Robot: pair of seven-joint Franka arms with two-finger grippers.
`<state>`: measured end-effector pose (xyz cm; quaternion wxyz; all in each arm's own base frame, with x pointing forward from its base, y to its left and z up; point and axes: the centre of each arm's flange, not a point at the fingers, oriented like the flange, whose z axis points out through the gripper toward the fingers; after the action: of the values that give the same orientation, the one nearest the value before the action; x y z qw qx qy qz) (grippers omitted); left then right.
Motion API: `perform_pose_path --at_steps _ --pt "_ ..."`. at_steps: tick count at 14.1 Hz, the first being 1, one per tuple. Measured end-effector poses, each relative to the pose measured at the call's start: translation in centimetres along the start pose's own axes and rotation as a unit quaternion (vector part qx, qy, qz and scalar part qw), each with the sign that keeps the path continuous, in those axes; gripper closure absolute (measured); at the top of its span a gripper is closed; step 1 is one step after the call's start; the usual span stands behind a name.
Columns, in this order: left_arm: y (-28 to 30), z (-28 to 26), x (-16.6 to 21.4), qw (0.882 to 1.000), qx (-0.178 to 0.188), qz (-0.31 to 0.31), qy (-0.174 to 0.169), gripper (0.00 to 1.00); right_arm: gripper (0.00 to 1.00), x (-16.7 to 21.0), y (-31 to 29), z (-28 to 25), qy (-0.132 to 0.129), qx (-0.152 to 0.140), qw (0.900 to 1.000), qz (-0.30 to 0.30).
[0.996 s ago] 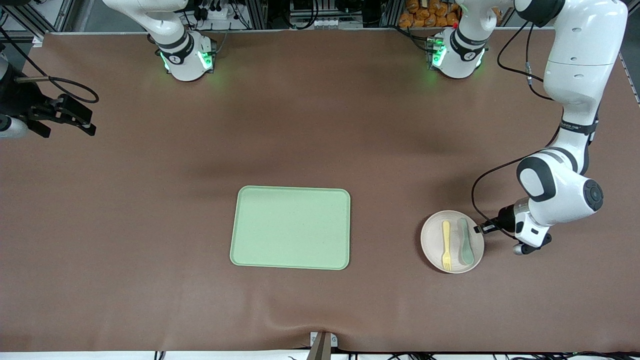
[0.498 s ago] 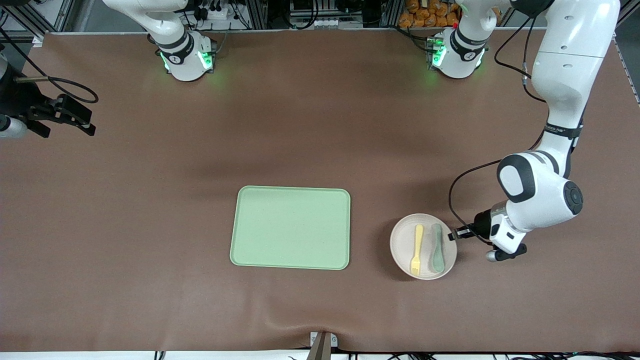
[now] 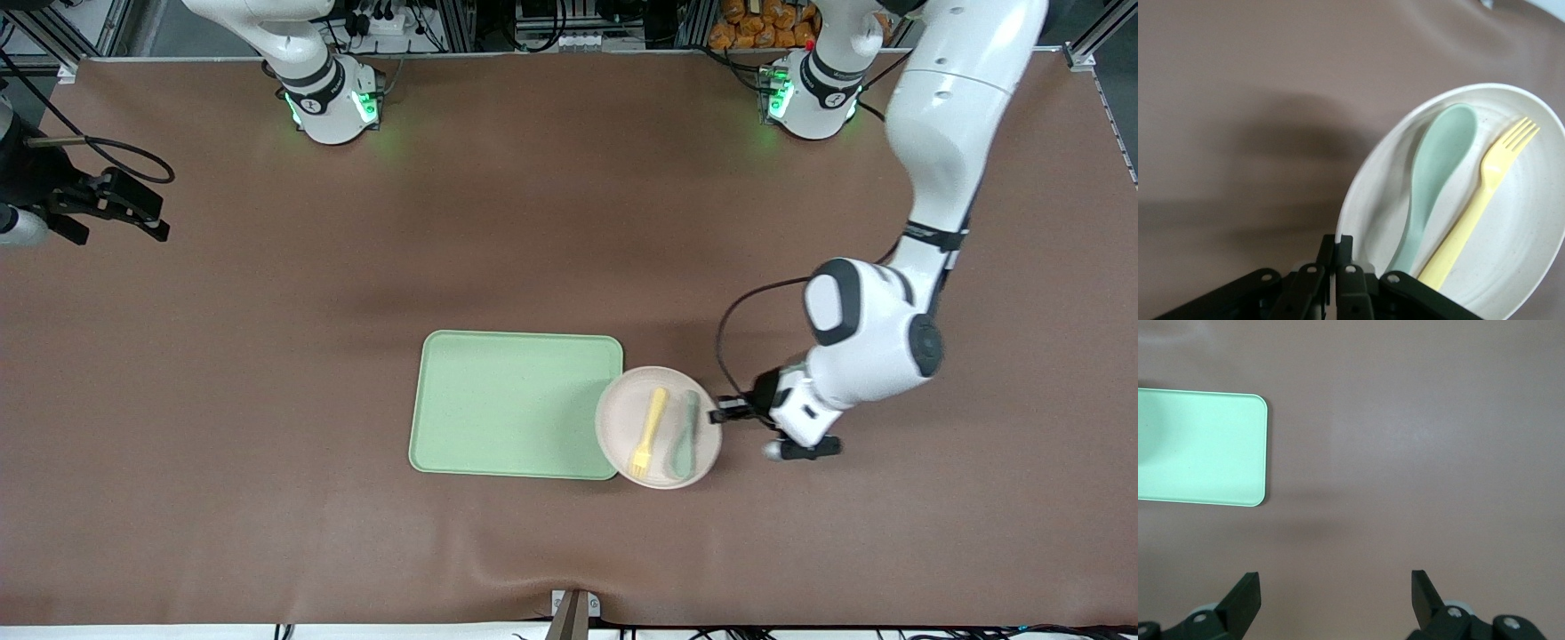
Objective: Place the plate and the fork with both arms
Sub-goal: 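Carry the plate with the left gripper onto the green tray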
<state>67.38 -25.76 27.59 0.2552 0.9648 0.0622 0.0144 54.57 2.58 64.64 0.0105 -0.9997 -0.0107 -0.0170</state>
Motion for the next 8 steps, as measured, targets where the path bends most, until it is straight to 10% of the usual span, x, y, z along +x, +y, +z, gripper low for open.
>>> perform_pose_path --at_steps 8 --pt "7.8 10.0 -3.7 0.999 0.047 -0.025 -0.007 0.96 0.0 0.0 0.0 0.0 0.0 0.0 1.0 0.0"
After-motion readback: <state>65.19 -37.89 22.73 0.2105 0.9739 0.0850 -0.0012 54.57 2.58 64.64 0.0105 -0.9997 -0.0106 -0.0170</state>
